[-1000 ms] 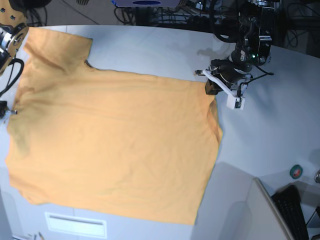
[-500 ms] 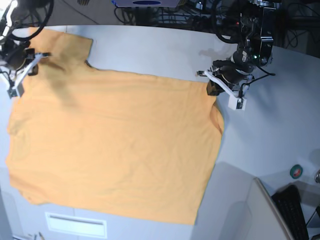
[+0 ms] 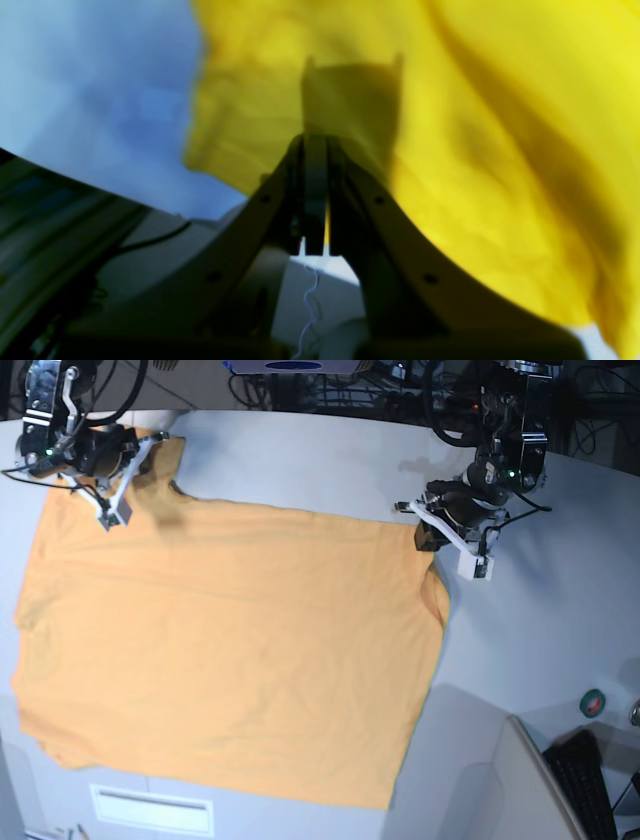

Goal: Layout the t-shirt on the table in an organized manner, then fold the t-shirt properly
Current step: 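Grasp the shirt shoulder with the right gripper and the hem corner with the left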

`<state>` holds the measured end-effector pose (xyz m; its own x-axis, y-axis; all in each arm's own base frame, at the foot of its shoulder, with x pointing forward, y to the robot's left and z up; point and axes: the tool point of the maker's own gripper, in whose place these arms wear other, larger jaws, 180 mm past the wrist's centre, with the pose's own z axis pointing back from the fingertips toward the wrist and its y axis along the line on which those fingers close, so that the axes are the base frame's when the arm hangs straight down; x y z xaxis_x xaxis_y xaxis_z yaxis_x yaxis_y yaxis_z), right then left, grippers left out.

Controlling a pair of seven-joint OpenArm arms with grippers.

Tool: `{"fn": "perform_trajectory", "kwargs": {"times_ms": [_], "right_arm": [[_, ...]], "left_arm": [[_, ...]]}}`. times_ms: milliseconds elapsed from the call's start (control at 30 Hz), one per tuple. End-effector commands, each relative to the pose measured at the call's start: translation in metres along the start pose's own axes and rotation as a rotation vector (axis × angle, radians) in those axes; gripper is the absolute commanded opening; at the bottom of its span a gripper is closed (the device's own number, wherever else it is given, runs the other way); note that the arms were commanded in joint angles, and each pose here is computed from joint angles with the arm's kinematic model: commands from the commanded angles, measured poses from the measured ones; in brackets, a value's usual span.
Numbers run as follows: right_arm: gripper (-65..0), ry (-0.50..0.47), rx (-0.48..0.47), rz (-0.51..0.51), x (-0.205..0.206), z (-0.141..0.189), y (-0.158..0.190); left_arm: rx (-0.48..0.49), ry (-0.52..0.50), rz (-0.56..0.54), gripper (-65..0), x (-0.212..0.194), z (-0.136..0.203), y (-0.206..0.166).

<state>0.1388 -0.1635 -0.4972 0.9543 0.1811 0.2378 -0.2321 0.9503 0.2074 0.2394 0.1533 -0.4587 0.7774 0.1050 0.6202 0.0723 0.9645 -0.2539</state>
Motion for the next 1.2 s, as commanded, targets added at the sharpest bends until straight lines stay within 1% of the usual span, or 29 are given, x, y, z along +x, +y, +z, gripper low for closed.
{"fn": "perform_trajectory", "kwargs": {"times_ms": [0, 267, 367, 433, 467, 600, 667, 733, 867, 933, 1000, 1067, 1167], "right_arm": [[-65.0, -0.017, 0.004, 0.025, 0.005, 0.003, 0.002], [-65.0, 0.022, 0.109, 0.162, 0.005, -0.013, 0.055], [-65.0, 0.017, 0.112, 0.173, 0.007, -0.012, 0.058], [-65.0, -0.008, 0.101, 0.180, 0.014, -0.007, 0.057], [-65.0, -0.035, 0.081, 0.173, 0.020, 0.000, 0.051], [-65.0, -0.100, -0.001, 0.127, 0.028, 0.023, 0.024], [-65.0, -0.118, -0.027, 0.106, 0.032, 0.029, 0.013], [-65.0, -0.143, -0.059, 0.090, 0.043, 0.033, -0.002], [-65.0, -0.123, -0.075, 0.031, 0.052, 0.022, -0.031], [-65.0, -0.105, -0.070, 0.008, 0.051, 0.016, -0.038], [-65.0, -0.129, -0.092, -0.024, 0.053, 0.023, -0.049], [-65.0, -0.180, -0.117, -0.086, 0.055, 0.034, -0.056], [-65.0, -0.281, -0.163, -0.256, 0.050, 0.055, -0.074]], "left_arm": [[-0.011, -0.042, -0.010, -65.0, 0.013, 0.002, -0.002], [-0.011, -0.042, -0.010, -65.0, 0.013, 0.002, -0.002], [-0.011, -0.042, -0.010, -65.0, 0.013, 0.002, -0.002], [-0.012, -0.043, -0.007, -65.0, 0.014, 0.003, -0.002], [-0.012, -0.043, -0.007, -65.0, 0.014, 0.003, -0.002], [-0.014, -0.044, -0.003, -65.0, 0.014, 0.003, -0.002], [0.004, -0.057, 0.008, -65.0, 0.018, 0.005, 0.005], [0.028, -0.077, 0.025, -65.0, 0.023, 0.011, 0.015], [0.058, -0.097, 0.038, -65.0, 0.026, 0.019, 0.026], [0.062, -0.094, 0.042, -65.0, 0.024, 0.020, 0.028], [0.060, -0.090, 0.041, -65.0, 0.022, 0.020, 0.028], [0.063, -0.076, 0.045, -65.0, 0.015, 0.021, 0.029], [0.063, -0.071, 0.045, -65.0, 0.013, 0.022, 0.028]]}}
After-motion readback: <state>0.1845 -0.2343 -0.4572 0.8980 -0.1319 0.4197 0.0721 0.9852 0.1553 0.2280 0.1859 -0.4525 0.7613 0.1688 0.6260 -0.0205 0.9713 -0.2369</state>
